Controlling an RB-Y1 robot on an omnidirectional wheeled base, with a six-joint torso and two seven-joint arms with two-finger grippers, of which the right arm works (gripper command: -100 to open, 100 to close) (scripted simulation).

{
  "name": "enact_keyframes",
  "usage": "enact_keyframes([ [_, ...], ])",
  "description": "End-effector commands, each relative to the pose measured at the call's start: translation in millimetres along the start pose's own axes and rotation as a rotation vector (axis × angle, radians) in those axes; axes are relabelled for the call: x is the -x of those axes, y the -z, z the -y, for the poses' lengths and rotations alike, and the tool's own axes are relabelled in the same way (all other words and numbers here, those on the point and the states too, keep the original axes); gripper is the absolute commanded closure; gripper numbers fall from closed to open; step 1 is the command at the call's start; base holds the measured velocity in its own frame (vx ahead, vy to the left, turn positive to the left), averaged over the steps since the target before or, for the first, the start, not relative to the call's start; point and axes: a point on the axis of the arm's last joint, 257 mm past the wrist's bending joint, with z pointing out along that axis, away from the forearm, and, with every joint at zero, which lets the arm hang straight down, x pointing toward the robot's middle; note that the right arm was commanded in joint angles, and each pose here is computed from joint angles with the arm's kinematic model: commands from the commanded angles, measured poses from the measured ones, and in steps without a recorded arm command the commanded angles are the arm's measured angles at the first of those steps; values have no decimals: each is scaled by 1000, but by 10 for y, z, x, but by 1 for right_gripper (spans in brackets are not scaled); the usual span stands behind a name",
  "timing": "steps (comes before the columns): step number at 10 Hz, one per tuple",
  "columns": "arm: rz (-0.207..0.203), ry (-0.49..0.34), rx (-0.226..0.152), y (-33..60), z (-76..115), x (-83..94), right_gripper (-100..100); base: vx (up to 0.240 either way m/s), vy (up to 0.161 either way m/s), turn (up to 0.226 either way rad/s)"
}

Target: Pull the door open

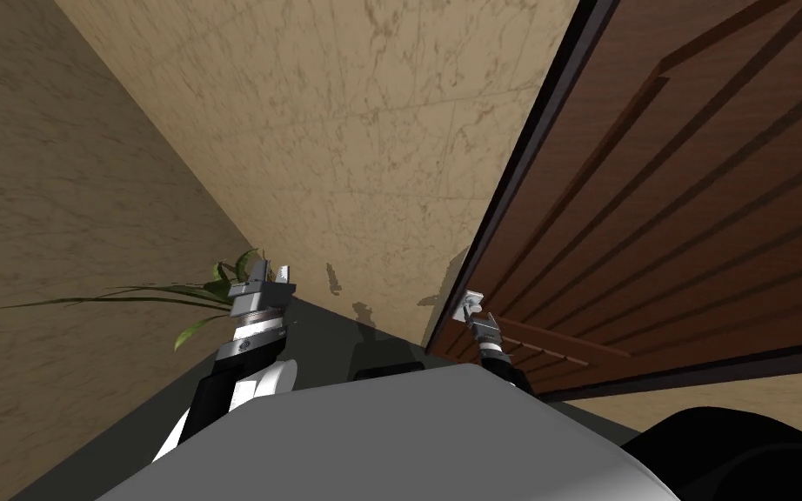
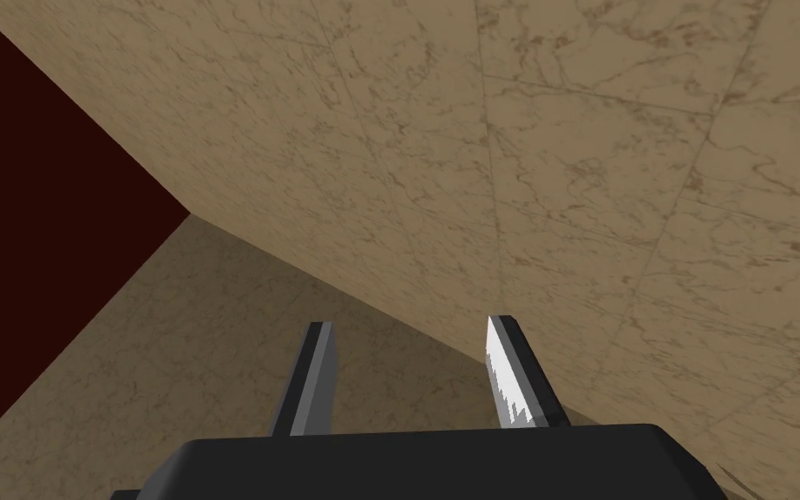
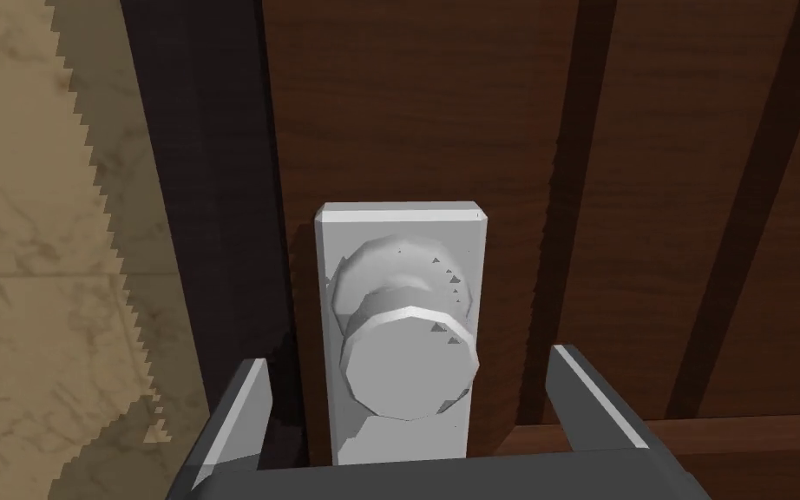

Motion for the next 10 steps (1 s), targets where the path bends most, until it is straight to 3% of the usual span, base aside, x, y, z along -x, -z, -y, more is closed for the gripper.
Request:
enact_keyframes([
  [1,1,-2,14,-22,-125,0,-100,203,-24,74],
  [2,0,0,9,-30,-80,-3,-100,91,-3,15],
  [3,0,0,9,-30,-80,-3,100,-12,-5,-16],
  [8,0,0,9,-30,-80,-3,100,-17,0,2],
  [10,5,-1,-9,-22,-57,15,100,-147,-12,107],
])
